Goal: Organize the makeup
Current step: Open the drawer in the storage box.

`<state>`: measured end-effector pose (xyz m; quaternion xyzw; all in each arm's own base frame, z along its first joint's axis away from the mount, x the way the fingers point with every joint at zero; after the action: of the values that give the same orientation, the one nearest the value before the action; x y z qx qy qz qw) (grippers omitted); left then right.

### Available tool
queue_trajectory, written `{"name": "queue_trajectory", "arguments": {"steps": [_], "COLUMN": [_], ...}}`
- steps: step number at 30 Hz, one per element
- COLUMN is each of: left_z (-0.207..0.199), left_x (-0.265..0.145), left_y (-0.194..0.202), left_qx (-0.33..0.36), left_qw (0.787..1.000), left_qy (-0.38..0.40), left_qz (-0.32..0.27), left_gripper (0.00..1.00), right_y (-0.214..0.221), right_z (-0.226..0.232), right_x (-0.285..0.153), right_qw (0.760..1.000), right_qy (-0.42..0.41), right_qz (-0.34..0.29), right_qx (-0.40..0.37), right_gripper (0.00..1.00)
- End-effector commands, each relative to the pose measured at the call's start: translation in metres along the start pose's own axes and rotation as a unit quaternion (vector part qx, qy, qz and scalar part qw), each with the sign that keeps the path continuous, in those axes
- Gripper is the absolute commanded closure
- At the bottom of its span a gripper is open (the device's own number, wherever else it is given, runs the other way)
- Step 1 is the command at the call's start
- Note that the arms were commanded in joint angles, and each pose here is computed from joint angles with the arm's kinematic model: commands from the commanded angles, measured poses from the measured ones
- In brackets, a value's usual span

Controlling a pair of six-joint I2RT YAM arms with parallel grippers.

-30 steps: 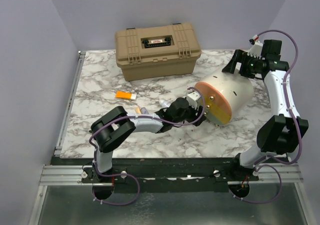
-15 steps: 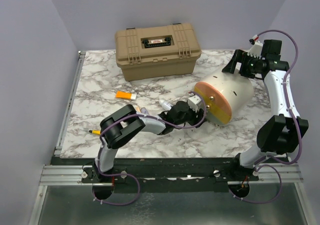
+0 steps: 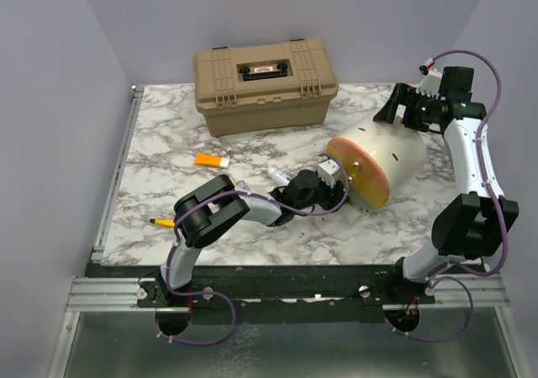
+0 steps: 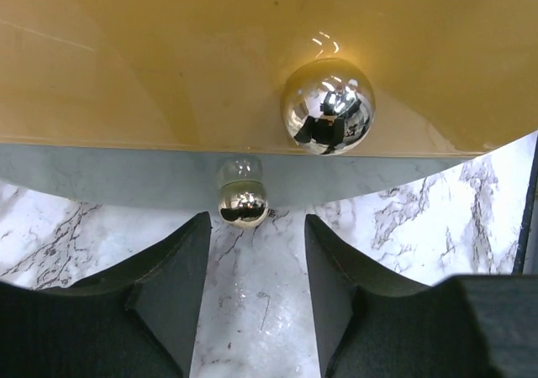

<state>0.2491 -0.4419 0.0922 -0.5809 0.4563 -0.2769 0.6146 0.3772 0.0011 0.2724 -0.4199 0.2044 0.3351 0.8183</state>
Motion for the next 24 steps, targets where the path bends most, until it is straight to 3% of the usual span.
{"name": "queue_trajectory", "arguments": {"steps": [1,24], "left_z": [0.0016,0.0068], "left_x": [0.0065,0.0099], "left_y": [-0.0083,-0.0009], "left_qx": [-0.002,-0.012], "left_qw": [1.000,0.999], "left_qy": [-0.008,-0.025], "left_qz": [-0.021,-0.016], "left_gripper": [0.52,0.57], "right_y": [0.0149,0.0174], "right_z": [0.0054,0.0035], "right_x": [-0.0045,-0.0051], "right_qw": [0.999,0.999], "right_qy": [0.001,0.005], "right_qz": [0.030,0.032], "right_qx": [0.015,0.013], "right_gripper": [0.05,0.05]}}
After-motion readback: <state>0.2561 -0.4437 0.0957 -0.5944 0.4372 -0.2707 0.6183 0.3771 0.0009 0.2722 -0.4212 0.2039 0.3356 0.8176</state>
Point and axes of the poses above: each gripper's point midway between its finger pads, its own x axis out along the fingers, its own z axis along the line the jaws close on, y = z × x, the point moved 5 cm from there along -x, back along the fingers, and after that the axes turned 14 degrees about x, right-handed, at the moved point
